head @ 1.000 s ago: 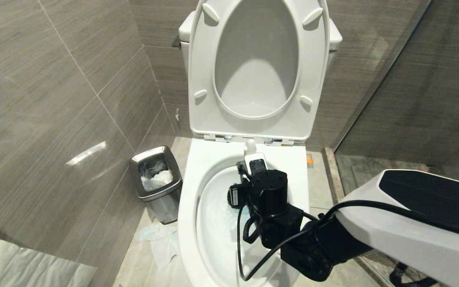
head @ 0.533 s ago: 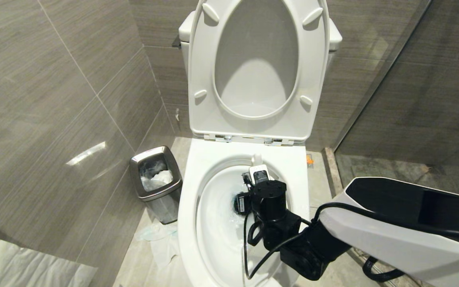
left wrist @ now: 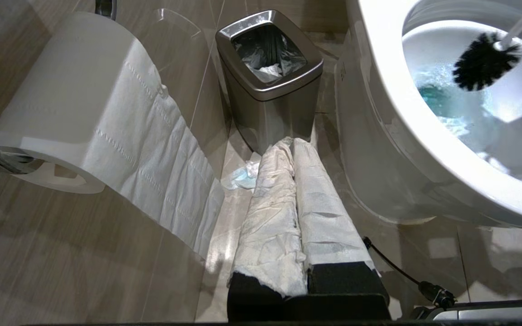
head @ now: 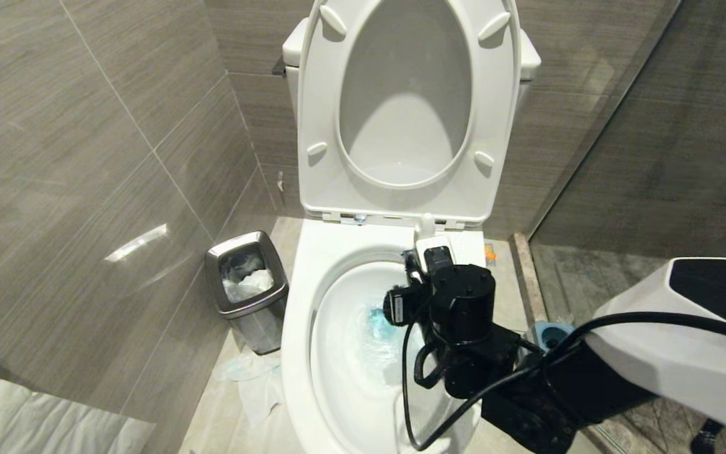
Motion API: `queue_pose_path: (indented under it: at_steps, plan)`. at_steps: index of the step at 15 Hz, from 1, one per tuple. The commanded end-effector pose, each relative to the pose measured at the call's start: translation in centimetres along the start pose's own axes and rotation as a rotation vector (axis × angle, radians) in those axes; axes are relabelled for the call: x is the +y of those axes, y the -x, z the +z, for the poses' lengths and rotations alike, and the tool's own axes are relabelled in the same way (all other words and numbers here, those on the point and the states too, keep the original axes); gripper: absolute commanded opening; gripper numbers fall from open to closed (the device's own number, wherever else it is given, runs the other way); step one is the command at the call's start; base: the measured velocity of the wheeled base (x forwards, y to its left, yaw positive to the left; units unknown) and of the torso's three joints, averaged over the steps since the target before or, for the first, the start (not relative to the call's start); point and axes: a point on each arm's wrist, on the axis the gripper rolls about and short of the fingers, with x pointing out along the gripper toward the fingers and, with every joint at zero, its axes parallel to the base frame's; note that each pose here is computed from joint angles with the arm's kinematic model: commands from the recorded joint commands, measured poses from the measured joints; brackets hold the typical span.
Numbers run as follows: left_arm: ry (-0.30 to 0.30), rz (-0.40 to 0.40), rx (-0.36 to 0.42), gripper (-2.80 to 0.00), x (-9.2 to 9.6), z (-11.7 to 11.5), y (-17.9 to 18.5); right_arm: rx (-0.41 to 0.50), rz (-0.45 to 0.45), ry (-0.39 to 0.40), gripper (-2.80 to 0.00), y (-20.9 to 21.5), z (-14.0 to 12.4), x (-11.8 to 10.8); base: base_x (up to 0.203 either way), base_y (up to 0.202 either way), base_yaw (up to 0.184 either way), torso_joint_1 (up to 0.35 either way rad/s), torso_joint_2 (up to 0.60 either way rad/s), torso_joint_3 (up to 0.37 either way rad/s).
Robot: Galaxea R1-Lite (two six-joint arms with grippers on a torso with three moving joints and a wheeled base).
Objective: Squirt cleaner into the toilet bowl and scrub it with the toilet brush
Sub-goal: Scrub the toilet bowl
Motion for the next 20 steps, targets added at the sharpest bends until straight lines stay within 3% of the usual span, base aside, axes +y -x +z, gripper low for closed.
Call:
queue_pose_path:
  at_steps: [1, 6, 13, 15, 18, 20]
  plan:
    - [0.000, 0.000, 0.003, -2.80, 0.0, 0.0, 0.0, -0.016, -0.009, -0.010, -2.80, 1.5, 1.5, -1.2, 0.000, 0.000, 0.000, 0.000, 0.00, 0.000]
    - [0.000, 0.000, 0.003, -2.80, 0.0, 0.0, 0.0, 0.029, -0.024, 0.022, -2.80, -0.5, -0.8, -0.3, 0.000, 0.000, 0.000, 0.000, 0.00, 0.000]
    - [0.000, 0.000, 0.003, -2.80, 0.0, 0.0, 0.0, -0.009, -0.016, -0.002, -2.80, -1.4, 2.0, -0.8, 0.000, 0.000, 0.000, 0.000, 0.00, 0.000]
    - [0.000, 0.000, 0.002, -2.80, 0.0, 0.0, 0.0, 0.026, 0.043, 0.014, -2.80, -0.4, 3.6, -1.4, 0.000, 0.000, 0.000, 0.000, 0.00, 0.000]
    - [0.000, 0.000, 0.002, -2.80, 0.0, 0.0, 0.0, 0.007, 0.180, 0.019, -2.80, 1.2, 6.0, -2.2, 0.000, 0.000, 0.000, 0.000, 0.00, 0.000]
    - [0.000, 0.000, 0.001, -2.80, 0.0, 0.0, 0.0, -0.008, 0.249, 0.079, -2.80, 1.9, 7.2, -2.5, 0.000, 0.000, 0.000, 0.000, 0.00, 0.000]
